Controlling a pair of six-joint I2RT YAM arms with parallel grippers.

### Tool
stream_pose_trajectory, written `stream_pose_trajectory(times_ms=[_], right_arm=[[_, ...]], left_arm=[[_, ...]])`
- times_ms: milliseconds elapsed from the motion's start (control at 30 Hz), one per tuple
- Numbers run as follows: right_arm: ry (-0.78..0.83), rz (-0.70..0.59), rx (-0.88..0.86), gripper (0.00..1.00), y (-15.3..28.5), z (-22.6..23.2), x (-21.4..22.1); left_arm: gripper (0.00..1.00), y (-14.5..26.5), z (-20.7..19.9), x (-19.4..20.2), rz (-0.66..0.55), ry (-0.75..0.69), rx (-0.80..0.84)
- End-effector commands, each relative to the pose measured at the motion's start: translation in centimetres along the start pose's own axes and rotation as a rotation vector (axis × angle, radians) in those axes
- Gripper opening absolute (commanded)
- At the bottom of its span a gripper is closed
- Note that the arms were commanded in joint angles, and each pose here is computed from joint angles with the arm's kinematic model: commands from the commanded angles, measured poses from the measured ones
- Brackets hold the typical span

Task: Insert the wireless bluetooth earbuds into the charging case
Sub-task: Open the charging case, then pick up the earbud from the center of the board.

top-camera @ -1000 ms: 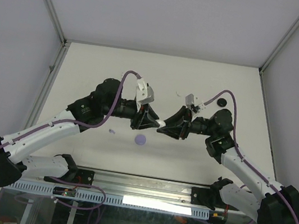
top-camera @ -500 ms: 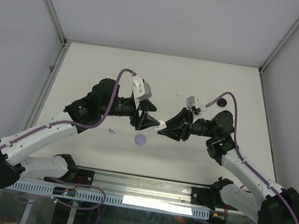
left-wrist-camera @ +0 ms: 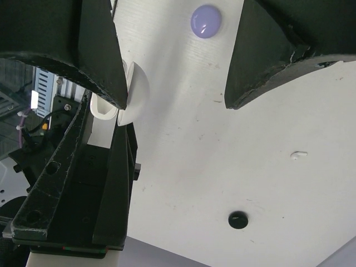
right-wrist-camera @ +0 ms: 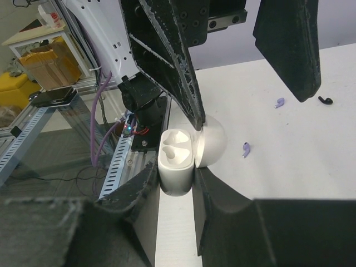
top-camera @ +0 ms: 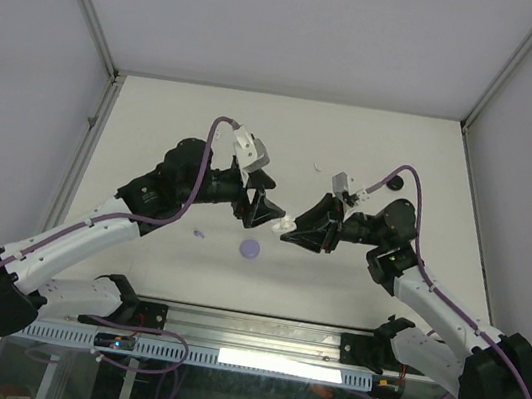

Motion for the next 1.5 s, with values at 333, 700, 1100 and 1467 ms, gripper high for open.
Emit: stream_pose_trajectory(times_ms=[333,700,1100,1467], right_arm=[[0.058,0.000,0.095,0.00,0.0,-1.1,0.3],[0.075,0.023,0.313,0.00,0.8,-3.3,2.4],[0.106,0.014,0.526,0.00,2.4,-4.5,3.6],[0.094,0.044,0.544,0.00,2.5,-4.8,4.4]], left_arm=[[0.86,0.6,0.5,-1.5,-0.104,0.017,-0.061],[0.99,1.5,4.6,-2.0,-0.196,0.108,-0.400],[0.99,1.5,14.9,-0.3,-0.142,0.288,-0.859],[0.99,-0.6,26.1,2.6,0.013,0.413,-1.059]])
Point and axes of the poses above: each gripper's point midway between its finger pads, its own y axis back along the fingers, its own z axis along the line the jaws close on, x = y × z, the point moved 7 cm from there along y, back along the fingers, and after that the axes turned 8 degrees about y, right-handed, at the moved point
